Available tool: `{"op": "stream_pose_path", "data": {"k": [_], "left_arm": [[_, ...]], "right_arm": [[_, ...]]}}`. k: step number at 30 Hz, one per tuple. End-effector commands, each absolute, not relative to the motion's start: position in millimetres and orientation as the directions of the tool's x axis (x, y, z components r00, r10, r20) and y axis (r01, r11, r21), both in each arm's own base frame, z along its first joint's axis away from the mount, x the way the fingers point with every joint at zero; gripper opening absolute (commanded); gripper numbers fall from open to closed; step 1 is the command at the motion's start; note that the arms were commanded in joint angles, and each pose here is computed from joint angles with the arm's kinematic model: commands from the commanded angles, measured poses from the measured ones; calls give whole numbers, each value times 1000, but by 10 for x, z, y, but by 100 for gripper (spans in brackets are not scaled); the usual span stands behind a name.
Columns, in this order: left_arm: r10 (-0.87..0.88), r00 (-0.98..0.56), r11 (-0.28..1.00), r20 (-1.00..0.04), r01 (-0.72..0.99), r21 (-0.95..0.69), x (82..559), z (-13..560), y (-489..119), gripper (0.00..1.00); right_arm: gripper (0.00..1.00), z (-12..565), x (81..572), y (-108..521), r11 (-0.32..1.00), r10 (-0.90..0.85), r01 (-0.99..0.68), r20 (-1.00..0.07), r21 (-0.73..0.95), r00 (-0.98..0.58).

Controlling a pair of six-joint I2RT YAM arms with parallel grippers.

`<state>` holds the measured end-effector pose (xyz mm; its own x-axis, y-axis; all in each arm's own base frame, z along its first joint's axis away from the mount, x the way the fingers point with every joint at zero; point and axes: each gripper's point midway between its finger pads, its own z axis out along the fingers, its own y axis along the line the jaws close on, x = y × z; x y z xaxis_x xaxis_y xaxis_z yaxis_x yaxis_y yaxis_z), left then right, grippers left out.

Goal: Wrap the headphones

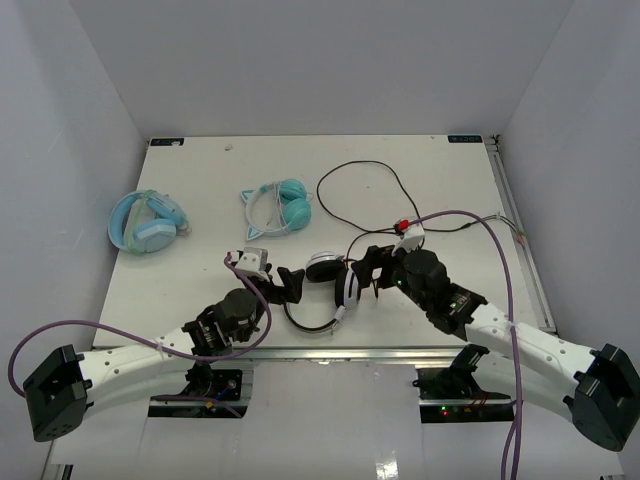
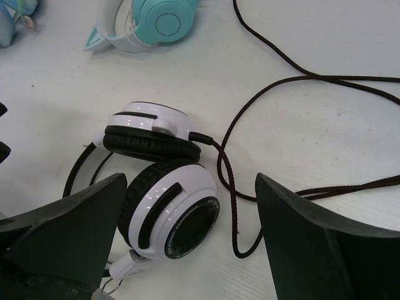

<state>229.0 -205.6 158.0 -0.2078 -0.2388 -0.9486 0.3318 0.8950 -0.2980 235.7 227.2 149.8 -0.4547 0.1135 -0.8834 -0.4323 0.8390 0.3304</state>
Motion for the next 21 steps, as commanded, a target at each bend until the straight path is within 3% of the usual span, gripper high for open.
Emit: {"op": "stream_pose_path", "data": {"k": [1,11,15,21], "left_arm": [[-273,-188,884,-943,338,-324,2313,1755,-2093,97],[-372,-128,900,-919,193,-391,2333,1805,-1706,95],[-440,-79,878,-895,173,-447,2303,1907,-1555,96],[-491,-36,864,-871,108,-492,2286,1910,-1346,96]], "right_arm": [[90,1799,2430,2390,813,120,-485,-908,322,-402],[93,2056,2461,2799,684,-82,-717,-961,138,-263],[96,2137,2443,3048,527,-262,-849,-956,-29,-130],[99,2057,2519,3283,388,-377,-912,-926,-131,-28]]}}
